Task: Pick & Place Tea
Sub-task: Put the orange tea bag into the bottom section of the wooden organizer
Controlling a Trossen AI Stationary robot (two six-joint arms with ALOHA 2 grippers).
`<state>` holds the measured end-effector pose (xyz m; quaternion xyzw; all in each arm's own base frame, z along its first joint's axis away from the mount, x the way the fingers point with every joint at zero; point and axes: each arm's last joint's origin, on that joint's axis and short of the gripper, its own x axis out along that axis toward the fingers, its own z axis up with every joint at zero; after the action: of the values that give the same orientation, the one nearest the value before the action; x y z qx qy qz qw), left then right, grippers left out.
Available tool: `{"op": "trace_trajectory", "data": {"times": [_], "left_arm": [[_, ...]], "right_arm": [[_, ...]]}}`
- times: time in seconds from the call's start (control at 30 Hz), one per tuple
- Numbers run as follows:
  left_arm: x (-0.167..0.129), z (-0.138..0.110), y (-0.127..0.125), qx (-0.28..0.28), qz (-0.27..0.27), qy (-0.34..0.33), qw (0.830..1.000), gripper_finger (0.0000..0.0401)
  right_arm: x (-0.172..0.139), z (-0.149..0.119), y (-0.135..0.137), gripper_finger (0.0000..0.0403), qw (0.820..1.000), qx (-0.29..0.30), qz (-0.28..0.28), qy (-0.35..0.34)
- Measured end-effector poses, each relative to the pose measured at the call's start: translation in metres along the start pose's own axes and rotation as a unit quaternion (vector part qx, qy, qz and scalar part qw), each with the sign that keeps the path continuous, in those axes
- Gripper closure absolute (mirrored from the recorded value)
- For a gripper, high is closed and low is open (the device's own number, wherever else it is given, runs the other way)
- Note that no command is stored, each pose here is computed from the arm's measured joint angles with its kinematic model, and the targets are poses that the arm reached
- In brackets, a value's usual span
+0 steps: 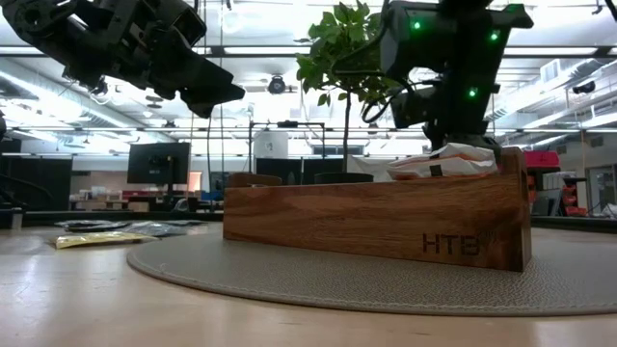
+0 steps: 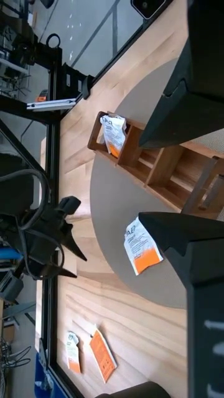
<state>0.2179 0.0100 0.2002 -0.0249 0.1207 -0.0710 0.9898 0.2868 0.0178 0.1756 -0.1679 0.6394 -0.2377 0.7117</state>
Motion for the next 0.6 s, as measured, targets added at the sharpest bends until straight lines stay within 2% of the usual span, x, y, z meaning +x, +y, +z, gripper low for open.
{"op": "trace_trajectory", "data": {"times": [0.13, 0.23, 0.3, 0.4, 0.6], "left_arm": [[0.0, 0.0, 0.0, 0.0, 0.0, 0.0, 1.0, 0.0218], [0.0, 0.0, 0.0, 0.0, 0.0, 0.0, 1.0, 0.0218], [0.0, 0.0, 0.0, 0.0, 0.0, 0.0, 1.0, 0.0218], [0.0, 0.0, 0.0, 0.0, 0.0, 0.0, 1.0, 0.0218], [0.0, 0.0, 0.0, 0.0, 0.0, 0.0, 1.0, 0.0218]], "right_arm": [[0.001, -0.001, -0.003, 0.0248, 1.0, 0.004, -0.007, -0.015], [0.003, -0.005, -0.009, 0.0248, 0.999, 0.034, 0.019, -0.035], [0.0, -0.007, -0.013, 0.0248, 0.995, 0.066, 0.033, -0.073], [-0.01, -0.014, -0.018, 0.0252, 0.981, 0.122, 0.052, -0.141], [-0.022, -0.051, -0.034, 0.0263, 0.949, 0.212, 0.072, -0.221]]}}
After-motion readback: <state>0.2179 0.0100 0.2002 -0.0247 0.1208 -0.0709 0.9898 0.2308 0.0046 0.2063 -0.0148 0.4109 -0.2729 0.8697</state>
